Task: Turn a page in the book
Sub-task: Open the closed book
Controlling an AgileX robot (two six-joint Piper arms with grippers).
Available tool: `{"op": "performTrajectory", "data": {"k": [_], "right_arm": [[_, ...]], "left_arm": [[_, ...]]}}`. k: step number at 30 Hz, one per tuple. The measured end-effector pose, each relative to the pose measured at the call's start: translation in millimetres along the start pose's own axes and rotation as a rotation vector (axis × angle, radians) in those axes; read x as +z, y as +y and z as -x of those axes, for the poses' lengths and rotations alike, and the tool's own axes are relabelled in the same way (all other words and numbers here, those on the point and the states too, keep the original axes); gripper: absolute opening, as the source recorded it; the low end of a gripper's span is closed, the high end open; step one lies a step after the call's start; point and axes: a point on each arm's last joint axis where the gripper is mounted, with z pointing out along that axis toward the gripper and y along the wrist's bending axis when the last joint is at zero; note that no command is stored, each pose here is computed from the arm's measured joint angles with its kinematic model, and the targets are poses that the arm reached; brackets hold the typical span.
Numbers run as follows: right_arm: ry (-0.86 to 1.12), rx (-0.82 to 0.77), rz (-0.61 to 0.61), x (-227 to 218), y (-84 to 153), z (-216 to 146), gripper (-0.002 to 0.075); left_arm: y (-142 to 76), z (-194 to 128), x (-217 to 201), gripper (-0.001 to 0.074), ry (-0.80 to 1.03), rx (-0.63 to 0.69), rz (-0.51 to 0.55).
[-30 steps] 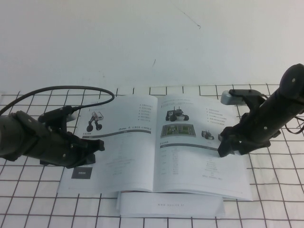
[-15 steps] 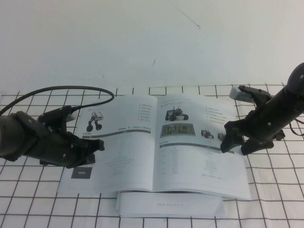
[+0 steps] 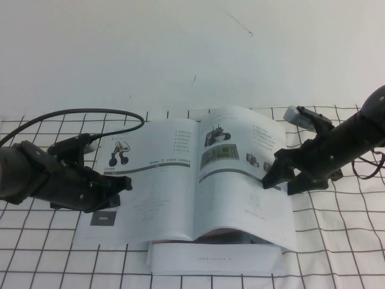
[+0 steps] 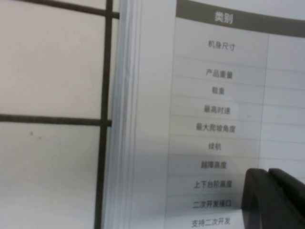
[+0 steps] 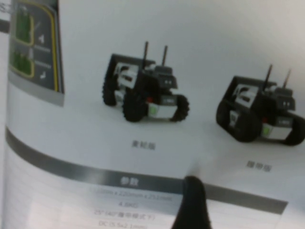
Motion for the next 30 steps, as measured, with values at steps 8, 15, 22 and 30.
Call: {"op": "performTrajectory", "data": {"k": [8, 15, 22, 30], "right_arm": [[-0.020, 0.032, 0.114, 0, 15, 0, 0.0518], [-0.091, -0.026, 0.130, -28, 36, 2, 0.0518], [-0.107, -0.036, 0.173, -37, 48, 1, 0.0518], [-0.158, -0.069, 0.256, -55, 66, 1, 0.0518]], "left_arm": [[0, 0, 0, -0.0002, 0.000, -0.005, -0.003], [-1, 0, 0, -0.0002, -0.001, -0.004, -0.005], [0, 0, 0, -0.0002, 0.001, -0.004, -0.007], [-1, 0, 0, -0.0002, 0.000, -0.007, -0.009]]}}
